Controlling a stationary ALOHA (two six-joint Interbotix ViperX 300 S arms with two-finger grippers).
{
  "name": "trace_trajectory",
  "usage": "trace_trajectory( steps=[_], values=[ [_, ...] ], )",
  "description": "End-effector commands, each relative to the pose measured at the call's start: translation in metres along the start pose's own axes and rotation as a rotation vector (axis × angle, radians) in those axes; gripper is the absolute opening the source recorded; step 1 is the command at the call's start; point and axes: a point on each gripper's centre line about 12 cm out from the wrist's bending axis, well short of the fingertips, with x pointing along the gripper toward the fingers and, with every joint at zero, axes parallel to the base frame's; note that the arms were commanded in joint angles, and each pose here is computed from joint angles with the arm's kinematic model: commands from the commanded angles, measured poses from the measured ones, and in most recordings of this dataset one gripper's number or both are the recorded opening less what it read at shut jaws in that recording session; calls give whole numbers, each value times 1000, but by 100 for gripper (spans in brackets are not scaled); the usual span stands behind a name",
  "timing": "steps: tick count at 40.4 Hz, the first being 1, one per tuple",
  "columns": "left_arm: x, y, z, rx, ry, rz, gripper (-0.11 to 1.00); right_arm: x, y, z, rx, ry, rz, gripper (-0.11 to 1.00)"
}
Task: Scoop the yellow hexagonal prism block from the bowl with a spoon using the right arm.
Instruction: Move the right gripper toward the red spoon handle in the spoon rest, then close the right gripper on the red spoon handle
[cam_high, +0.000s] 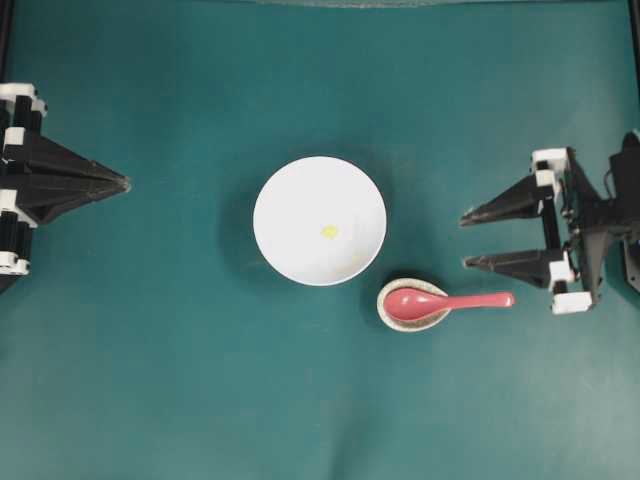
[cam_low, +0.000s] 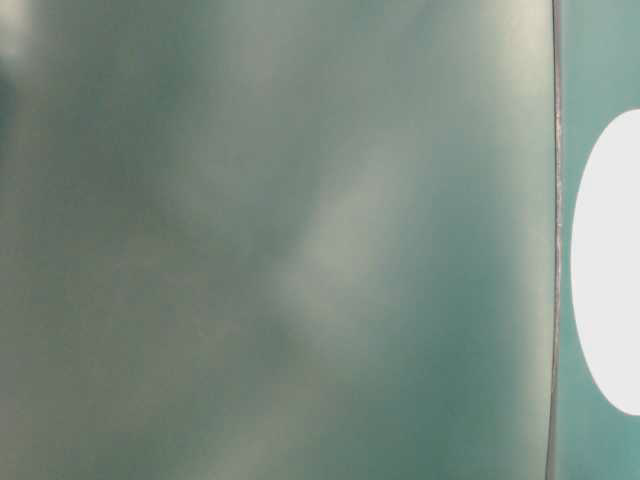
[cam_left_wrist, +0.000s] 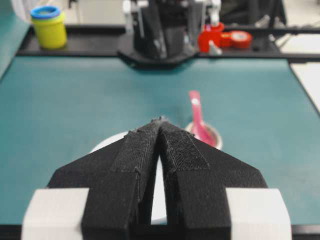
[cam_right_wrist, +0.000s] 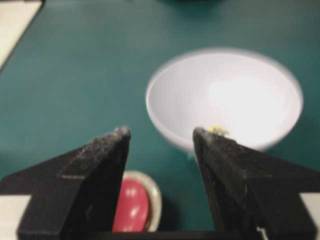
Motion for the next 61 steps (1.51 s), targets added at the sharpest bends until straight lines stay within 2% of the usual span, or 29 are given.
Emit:
trace_trajectory(
  steps=[1,13,27,39,48,61],
  values=[
    [3,1,9,5,-23,3,2,2,1,-8,14,-22,0,59],
    [3,1,8,8,-20,2,2,-10,5,-41,47,-35,-11,59],
    [3,1,8,11,-20,2,2,-6,18,-70,24,13,6,59],
    [3,1,7,11,-17,2,2,-4,24,-88,9,49,-13,58],
    [3,1,7,9,-17,2,2,-1,33,-98,-8,69,-1,58],
    [3,1,7,9,-17,2,2,1,31,-109,-24,107,-23,58]
  ],
)
